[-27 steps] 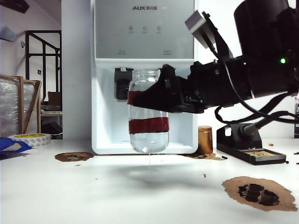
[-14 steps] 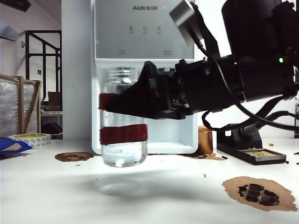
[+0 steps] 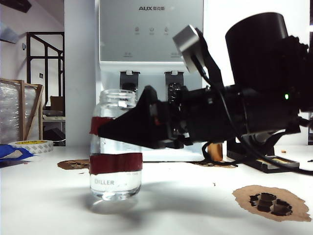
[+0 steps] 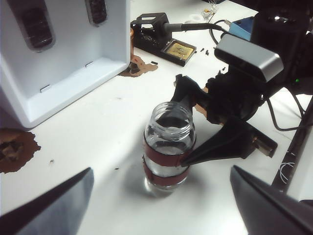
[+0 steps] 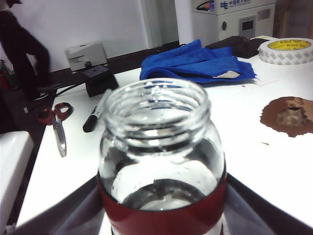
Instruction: Pick up the water bottle with two loops of red belts, then reach the front water dispenser and gently press the gray-black baffle horizontally to get a little water.
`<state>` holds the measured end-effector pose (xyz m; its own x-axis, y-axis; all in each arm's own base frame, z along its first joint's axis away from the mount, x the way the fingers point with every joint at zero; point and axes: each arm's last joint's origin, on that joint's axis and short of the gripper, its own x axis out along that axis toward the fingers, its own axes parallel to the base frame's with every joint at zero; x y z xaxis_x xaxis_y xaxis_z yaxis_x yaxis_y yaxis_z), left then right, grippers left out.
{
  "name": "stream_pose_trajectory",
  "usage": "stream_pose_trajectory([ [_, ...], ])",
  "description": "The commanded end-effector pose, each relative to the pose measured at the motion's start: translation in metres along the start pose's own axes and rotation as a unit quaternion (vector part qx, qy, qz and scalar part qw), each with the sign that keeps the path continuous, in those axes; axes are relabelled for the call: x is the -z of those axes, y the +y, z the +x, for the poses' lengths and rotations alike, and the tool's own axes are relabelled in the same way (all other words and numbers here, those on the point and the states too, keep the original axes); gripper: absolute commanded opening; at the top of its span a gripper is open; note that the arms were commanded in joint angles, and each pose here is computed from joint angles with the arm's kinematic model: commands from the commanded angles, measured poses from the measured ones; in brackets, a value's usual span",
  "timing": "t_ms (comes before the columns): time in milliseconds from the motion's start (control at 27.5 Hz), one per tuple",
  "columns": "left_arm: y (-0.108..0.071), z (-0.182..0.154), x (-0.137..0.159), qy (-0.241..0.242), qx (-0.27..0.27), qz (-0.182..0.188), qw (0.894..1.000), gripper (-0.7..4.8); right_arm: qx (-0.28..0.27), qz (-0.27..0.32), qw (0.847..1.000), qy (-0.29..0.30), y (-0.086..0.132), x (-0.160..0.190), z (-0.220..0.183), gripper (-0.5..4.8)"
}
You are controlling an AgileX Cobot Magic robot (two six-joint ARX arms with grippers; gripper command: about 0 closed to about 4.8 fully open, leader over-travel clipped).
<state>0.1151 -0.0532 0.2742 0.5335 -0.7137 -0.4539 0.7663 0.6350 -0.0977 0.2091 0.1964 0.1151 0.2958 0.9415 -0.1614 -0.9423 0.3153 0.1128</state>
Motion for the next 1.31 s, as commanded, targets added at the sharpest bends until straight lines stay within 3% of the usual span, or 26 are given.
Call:
stream_pose_trajectory([
  [36, 0.0, 0.0, -0.002, -0.003, 0.001, 0.004, 1.0, 4.79, -0.008, -0.014, 1.0, -0.017, 0.001, -0.002, 0.001, 0.01],
  [400, 0.0, 0.0, -0.002, -0.003, 0.001, 0.004, 1.0, 4.79, -0.034, 0.0, 0.999, 0.005, 0.002, 0.01, 0.002, 0.07],
  [764, -0.001, 0.0, -0.002, -0.001, 0.006, 0.006, 1.0, 4.79, 0.019, -0.05, 0.999, -0.005, -0.002, 0.016, 0.003, 0.07],
  [1055, -0.001, 0.0, -0.001, 0.001, 0.006, 0.004, 1.0, 4.79, 0.011, -0.031, 0.999, -0.009, -0.002, 0.018, 0.004, 0.11],
  [1127, -0.001, 0.0, -0.001, 0.001, 0.005, 0.005, 1.0, 4.79, 0.006, -0.023, 1.0, -0.007, -0.002, 0.018, 0.004, 0.65],
  [1236, -0.001, 0.0, -0.001, 0.001, 0.005, 0.005, 1.0, 4.79, 0.005, -0.012, 1.0, -0.007, -0.001, 0.018, 0.004, 1.86],
  [1309, -0.001, 0.0, -0.001, 0.001, 0.005, 0.005, 1.0, 4.79, 0.005, -0.011, 1.0, -0.007, -0.002, 0.018, 0.004, 1.94],
])
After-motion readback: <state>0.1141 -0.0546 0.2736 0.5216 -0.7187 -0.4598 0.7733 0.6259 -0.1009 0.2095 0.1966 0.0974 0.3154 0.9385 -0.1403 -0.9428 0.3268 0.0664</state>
